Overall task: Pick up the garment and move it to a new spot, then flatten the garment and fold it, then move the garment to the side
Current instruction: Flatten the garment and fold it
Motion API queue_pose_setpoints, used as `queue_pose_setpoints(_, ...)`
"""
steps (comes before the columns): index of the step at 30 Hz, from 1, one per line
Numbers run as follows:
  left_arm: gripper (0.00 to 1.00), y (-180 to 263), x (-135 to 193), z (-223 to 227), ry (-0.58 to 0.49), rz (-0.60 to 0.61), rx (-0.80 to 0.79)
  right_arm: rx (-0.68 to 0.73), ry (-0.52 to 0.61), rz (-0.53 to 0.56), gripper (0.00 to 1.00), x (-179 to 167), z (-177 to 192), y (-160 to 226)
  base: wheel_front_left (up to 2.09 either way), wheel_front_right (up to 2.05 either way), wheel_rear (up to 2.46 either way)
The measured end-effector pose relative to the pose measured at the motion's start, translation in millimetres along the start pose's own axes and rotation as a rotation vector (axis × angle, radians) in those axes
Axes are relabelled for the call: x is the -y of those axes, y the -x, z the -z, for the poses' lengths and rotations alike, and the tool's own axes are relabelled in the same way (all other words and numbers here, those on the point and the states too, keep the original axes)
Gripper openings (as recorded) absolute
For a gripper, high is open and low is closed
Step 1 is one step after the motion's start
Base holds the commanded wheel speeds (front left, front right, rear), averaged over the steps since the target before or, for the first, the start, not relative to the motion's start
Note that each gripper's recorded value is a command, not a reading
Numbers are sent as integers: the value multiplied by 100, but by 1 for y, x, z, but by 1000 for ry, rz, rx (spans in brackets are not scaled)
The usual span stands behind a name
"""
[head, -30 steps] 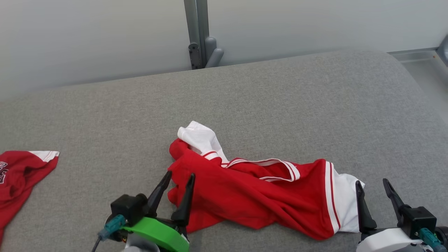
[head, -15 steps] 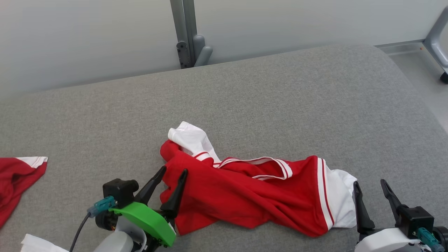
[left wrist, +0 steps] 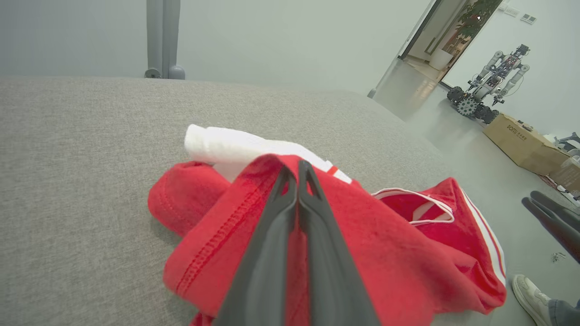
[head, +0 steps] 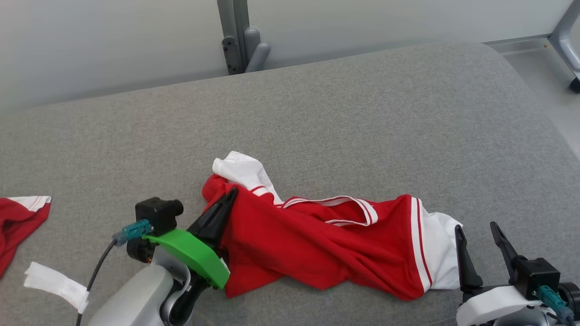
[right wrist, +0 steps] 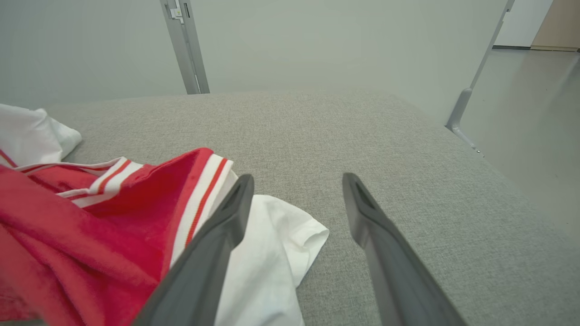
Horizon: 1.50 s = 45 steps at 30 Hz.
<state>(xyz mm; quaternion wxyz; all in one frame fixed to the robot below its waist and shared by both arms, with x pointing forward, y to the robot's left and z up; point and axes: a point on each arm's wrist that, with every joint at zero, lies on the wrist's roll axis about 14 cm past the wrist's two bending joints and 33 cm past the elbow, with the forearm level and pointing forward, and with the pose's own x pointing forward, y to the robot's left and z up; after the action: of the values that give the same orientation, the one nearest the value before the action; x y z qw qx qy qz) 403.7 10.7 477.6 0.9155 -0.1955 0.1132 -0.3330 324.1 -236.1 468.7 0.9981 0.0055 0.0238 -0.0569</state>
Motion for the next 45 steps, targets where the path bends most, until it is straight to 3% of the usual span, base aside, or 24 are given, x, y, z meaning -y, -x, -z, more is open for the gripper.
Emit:
queue_pose_setpoints(9,0,-23,-1,-26,-81,36,21,-10,2,2,100,0,3,-1,0,0,0)
queue_pose_setpoints(21,0,-65,-27,-29,-192,-19,-65,-19,10,1,100,0,4,-11,0,0,0)
queue_pose_setpoints(37,0,-83,-27,32,-226,26,-229,-61,17,58,100,17,15,-11,0,0,0)
queue_pose_setpoints(38,12,-83,-28,31,-229,25,-228,-62,17,61,100,18,16,-11,0,0,0)
queue_pose_setpoints(39,37,-83,-29,29,-229,22,-220,-61,17,63,100,18,15,-11,0,0,0)
queue_pose_setpoints(40,95,-82,-30,27,-232,19,-216,-60,16,63,100,18,15,-11,0,0,0)
queue_pose_setpoints(41,100,-81,-31,23,-234,15,-207,-58,15,62,100,18,15,-10,0,0,0)
queue_pose_setpoints(45,100,-80,-29,-1,-219,4,-134,-46,2,58,100,16,12,-9,0,0,0)
